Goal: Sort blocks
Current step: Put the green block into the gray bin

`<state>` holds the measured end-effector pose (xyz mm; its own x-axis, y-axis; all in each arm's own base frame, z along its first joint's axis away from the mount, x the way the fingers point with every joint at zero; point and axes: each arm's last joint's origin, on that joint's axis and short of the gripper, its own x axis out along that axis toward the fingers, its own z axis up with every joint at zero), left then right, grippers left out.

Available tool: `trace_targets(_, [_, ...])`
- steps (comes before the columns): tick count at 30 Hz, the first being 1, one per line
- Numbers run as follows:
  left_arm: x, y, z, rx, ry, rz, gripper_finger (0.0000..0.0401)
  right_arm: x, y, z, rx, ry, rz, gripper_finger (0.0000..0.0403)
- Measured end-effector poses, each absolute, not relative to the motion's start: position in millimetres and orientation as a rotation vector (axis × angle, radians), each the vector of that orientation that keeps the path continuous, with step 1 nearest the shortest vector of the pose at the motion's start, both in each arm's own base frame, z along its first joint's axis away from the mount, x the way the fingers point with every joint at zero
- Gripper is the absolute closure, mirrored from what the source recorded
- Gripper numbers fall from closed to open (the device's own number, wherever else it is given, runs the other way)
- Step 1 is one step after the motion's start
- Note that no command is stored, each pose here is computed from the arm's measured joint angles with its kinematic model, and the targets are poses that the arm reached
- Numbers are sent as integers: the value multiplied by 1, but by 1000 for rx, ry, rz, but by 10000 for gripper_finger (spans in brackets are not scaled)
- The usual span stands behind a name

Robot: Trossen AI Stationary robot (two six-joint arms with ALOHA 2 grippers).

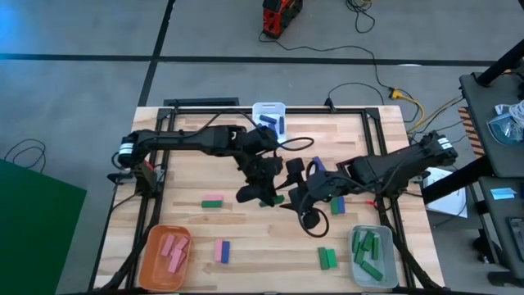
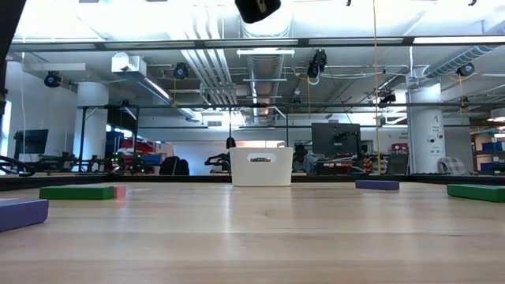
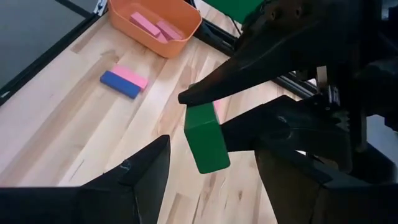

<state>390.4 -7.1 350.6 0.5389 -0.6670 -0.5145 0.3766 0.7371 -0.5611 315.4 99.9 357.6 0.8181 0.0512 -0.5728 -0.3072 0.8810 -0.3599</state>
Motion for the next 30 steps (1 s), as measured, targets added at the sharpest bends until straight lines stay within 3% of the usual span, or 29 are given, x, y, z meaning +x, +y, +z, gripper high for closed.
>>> trace_targets(12, [392, -6, 347, -410, 782, -610, 316, 317, 102, 358, -489, 580, 216, 212])
trace_targets(25, [392, -6, 347, -403, 781, -615, 316, 317, 102, 358, -541, 576, 231, 348])
trace_targets(30, [392, -6, 347, -419, 787, -603, 306, 316, 102, 358, -529, 578, 229, 350])
